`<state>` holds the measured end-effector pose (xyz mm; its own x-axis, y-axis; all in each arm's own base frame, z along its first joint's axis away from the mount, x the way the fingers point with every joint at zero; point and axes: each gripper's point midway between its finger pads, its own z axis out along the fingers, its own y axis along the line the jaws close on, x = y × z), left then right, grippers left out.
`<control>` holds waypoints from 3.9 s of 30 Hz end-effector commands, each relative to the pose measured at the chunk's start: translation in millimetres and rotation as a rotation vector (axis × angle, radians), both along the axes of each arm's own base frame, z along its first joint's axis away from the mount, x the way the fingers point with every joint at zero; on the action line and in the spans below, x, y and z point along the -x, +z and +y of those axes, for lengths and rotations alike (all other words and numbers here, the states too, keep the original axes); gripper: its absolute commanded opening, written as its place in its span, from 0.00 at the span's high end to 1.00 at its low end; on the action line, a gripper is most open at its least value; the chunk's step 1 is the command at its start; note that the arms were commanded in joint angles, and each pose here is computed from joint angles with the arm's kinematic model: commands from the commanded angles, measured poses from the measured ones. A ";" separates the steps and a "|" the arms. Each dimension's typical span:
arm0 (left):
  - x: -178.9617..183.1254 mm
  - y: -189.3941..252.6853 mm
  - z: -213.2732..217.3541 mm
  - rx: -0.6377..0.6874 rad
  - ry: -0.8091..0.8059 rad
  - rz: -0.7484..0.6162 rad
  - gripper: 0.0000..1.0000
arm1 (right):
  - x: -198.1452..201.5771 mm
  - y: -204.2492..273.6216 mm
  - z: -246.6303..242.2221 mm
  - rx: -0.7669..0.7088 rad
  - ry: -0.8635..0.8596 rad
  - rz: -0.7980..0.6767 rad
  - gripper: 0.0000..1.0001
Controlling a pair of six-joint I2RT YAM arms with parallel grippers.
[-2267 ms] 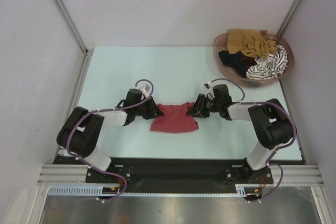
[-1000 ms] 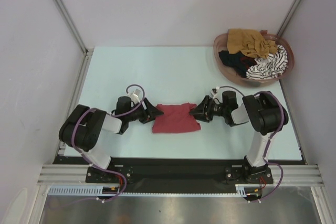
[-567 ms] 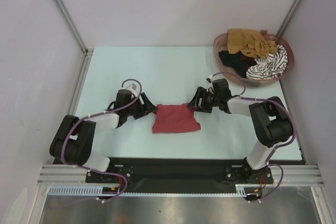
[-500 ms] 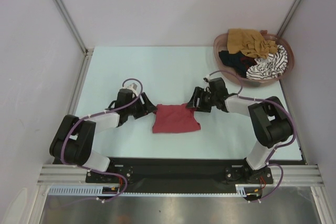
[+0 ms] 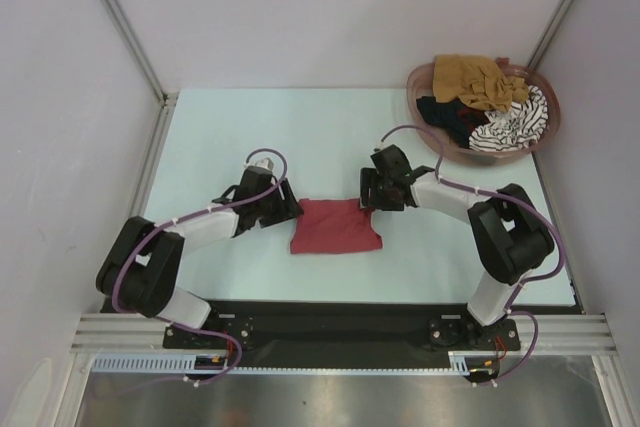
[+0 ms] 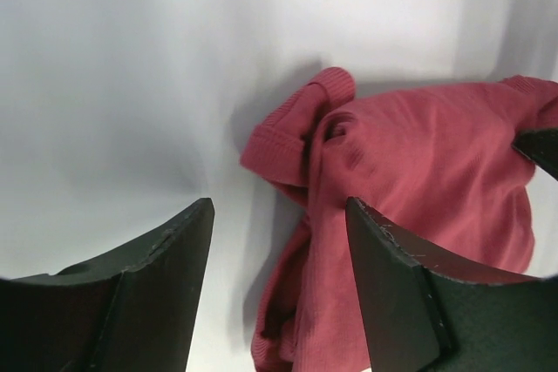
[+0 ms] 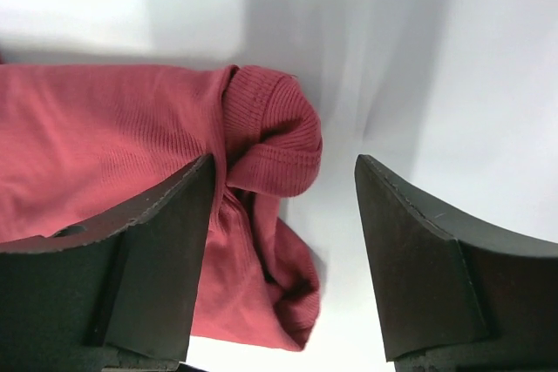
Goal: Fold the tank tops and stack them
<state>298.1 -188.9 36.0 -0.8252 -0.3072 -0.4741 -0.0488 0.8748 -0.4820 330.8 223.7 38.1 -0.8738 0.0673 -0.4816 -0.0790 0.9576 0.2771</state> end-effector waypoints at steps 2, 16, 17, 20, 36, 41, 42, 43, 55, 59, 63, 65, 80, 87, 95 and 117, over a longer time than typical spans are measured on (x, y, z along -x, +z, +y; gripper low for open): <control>-10.7 23.9 2.4 -0.040 0.016 -0.069 0.35 | -3.6 22.7 -6.0 0.088 -0.002 -0.078 0.31; -21.1 31.9 -24.9 -0.049 -0.040 -0.076 0.44 | -0.9 31.4 14.6 0.023 0.030 -0.071 0.43; -21.1 30.9 -26.9 -0.049 -0.044 -0.073 0.45 | -0.4 28.2 14.8 0.031 0.031 -0.065 0.44; -22.5 23.8 -28.5 -0.061 -0.046 -0.055 0.49 | -1.0 22.3 13.7 0.054 0.035 -0.058 0.46; -23.3 9.9 -24.0 -0.150 -0.034 -0.020 0.57 | 4.2 -3.2 30.4 0.025 0.101 0.002 1.00; -21.6 23.5 -14.8 -0.182 -0.022 -0.040 0.57 | -0.7 5.1 43.2 -0.172 0.127 0.008 1.00; -22.8 26.9 -14.1 -0.184 -0.019 -0.049 0.58 | 5.7 8.7 50.2 -0.256 0.148 0.041 1.00; -21.9 27.7 -13.6 -0.185 -0.019 -0.048 0.58 | 10.0 4.7 47.5 -0.286 0.145 0.058 1.00; -8.1 28.1 -12.7 -0.155 -0.032 -0.027 0.45 | 6.5 38.2 43.2 -0.716 0.172 0.022 1.00; -10.7 20.3 -16.0 -0.150 -0.035 -0.013 0.43 | 11.2 31.3 40.8 -0.800 0.178 0.053 1.00; -19.4 14.8 -24.4 -0.116 -0.040 -0.015 0.37 | 13.3 27.1 40.7 -0.836 0.170 0.073 1.00; -21.0 7.8 -26.2 -0.123 -0.040 0.002 0.37 | 13.7 24.0 40.0 -0.833 0.170 0.077 1.00; -22.5 -10.2 -35.9 -0.020 -0.076 0.016 0.80 | 11.3 19.8 38.0 -0.810 0.172 0.063 1.00; -18.0 -0.1 -47.1 0.192 -0.157 -0.055 1.00 | 13.8 21.7 38.7 -0.868 0.177 0.088 1.00; -14.6 14.1 -38.5 0.432 -0.160 -0.108 1.00 | 8.5 23.6 29.1 -0.983 0.158 0.096 1.00; -14.0 -17.0 -9.7 0.497 -0.073 -0.055 1.00 | 1.5 -5.8 -7.1 -1.073 0.024 0.104 1.00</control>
<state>310.1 -206.4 19.4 -0.8426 -0.4533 -0.2906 0.0139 0.5212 -0.8533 327.0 225.7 32.6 -0.9271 0.3697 -0.0612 0.0114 0.1912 0.9815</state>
